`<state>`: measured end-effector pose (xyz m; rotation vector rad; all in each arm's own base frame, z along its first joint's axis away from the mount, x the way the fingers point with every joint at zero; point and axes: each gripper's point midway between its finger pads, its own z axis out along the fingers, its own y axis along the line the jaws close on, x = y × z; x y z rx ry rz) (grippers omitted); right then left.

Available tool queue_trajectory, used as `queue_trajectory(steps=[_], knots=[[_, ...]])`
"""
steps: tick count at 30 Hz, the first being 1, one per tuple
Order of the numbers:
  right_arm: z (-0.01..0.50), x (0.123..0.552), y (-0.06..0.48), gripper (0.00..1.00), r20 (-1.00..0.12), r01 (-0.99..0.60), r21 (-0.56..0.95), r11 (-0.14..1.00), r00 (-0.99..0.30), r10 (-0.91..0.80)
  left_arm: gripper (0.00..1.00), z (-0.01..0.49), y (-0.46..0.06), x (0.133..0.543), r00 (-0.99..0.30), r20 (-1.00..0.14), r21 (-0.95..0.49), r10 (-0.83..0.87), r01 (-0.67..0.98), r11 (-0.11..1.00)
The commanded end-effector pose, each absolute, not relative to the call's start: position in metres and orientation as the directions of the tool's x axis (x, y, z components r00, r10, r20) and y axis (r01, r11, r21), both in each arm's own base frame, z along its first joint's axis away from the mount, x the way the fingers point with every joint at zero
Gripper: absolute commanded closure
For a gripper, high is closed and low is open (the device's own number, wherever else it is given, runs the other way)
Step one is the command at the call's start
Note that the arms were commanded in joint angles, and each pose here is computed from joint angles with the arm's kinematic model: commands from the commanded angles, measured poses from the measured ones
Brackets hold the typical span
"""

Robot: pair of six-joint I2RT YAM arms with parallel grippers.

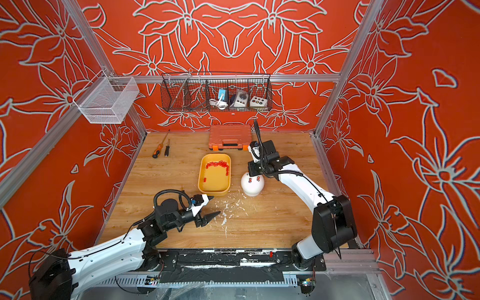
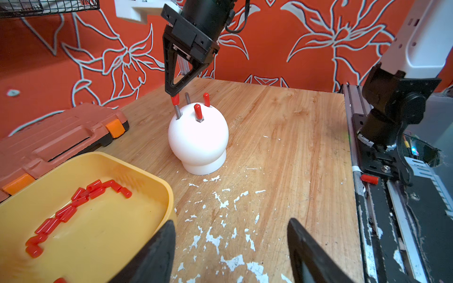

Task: Cover the protruding screws with screw protection sleeves
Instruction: Attach the screw protection sleeve to the screw.

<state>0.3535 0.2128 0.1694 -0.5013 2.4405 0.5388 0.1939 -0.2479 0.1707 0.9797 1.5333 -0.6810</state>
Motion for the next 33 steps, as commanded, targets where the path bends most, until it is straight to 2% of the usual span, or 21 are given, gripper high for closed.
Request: queue_trajectory(steps=[1, 14, 20, 27, 33], knots=[[0.163, 0.356, 0.217, 1.0, -0.592, -0.477, 0.263, 0.839, -0.766, -0.25, 0.3, 0.187, -0.253, 0.194, 0.025, -0.98, 0.117, 0.198, 0.876, 0.468], [0.151, 0.356, 0.217, 1.0, -0.56, -0.477, 0.242, 0.845, -0.78, -0.28, 0.3, 0.188, -0.253, 0.193, 0.023, -0.979, 0.117, 0.204, 0.877, 0.465], [0.149, 0.349, 0.216, 1.0, -0.508, -0.494, 0.175, 0.852, -0.786, -0.352, 0.3, 0.188, -0.253, 0.192, 0.023, -0.978, 0.117, 0.205, 0.879, 0.462], [0.145, 0.332, 0.22, 1.0, -0.413, -0.511, 0.172, 0.842, -0.813, -0.409, 0.3, 0.189, -0.253, 0.192, 0.024, -0.979, 0.118, 0.205, 0.879, 0.462], [0.146, 0.329, 0.222, 1.0, -0.404, -0.51, 0.184, 0.84, -0.819, -0.408, 0.3, 0.19, -0.252, 0.191, 0.026, -0.978, 0.12, 0.205, 0.879, 0.461]])
